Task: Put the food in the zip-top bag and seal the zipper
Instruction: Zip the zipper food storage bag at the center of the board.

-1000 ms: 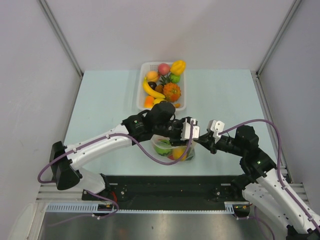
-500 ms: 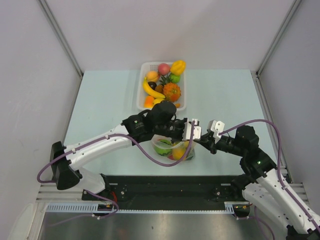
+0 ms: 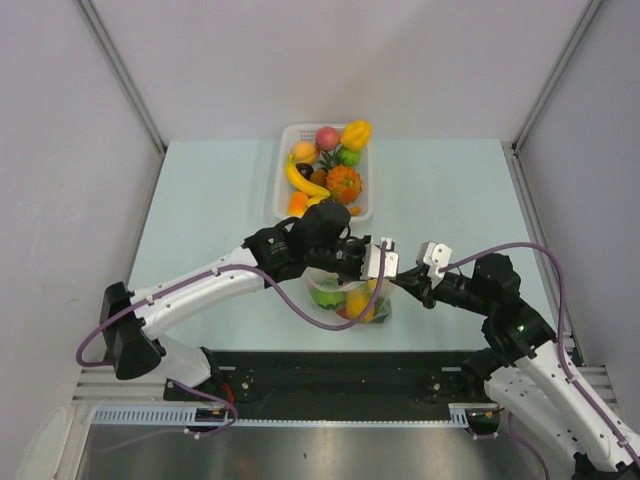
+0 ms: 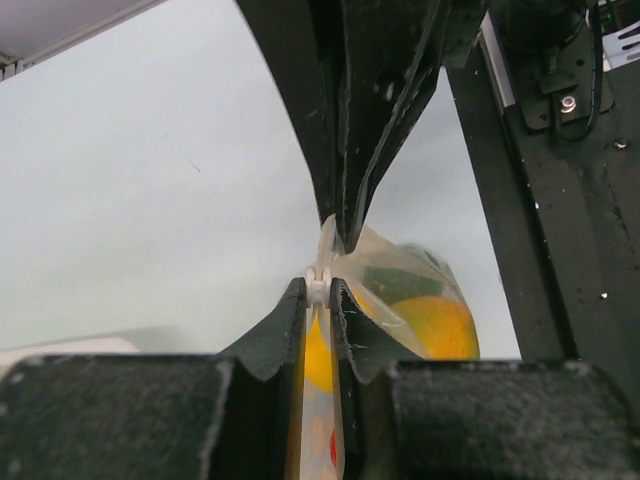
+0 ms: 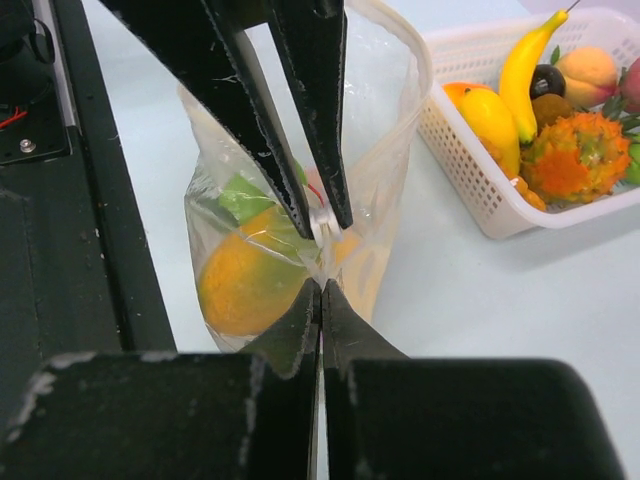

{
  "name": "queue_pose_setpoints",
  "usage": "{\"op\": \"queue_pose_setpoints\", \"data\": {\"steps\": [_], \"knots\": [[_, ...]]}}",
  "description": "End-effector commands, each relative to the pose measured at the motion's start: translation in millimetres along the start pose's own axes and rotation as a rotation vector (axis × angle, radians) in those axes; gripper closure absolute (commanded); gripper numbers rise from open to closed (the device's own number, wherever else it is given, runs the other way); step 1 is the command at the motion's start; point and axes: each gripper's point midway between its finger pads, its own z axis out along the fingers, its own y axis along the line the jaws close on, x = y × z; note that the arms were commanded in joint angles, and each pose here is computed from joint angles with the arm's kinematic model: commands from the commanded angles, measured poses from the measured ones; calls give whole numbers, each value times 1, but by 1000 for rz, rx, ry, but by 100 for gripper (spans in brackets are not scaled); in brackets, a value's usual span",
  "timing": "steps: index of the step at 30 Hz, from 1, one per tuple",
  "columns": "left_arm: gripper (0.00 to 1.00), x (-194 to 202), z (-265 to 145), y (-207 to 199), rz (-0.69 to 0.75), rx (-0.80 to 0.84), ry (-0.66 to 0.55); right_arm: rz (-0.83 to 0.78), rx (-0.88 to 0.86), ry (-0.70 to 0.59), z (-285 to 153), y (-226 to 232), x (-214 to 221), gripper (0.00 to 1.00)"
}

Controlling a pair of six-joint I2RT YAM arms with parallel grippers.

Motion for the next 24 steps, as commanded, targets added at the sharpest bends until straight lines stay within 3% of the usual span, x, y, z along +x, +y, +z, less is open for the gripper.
{"op": "queue_pose_setpoints", "data": {"steps": [1,24], "knots": [[87,29,-14,7,-8,-27,77,-72,34,-76,-10,-4,-31,100],[88,65,-81,28,-28,-163,184,-66,158,-43,-21,-21,-27,100]]}}
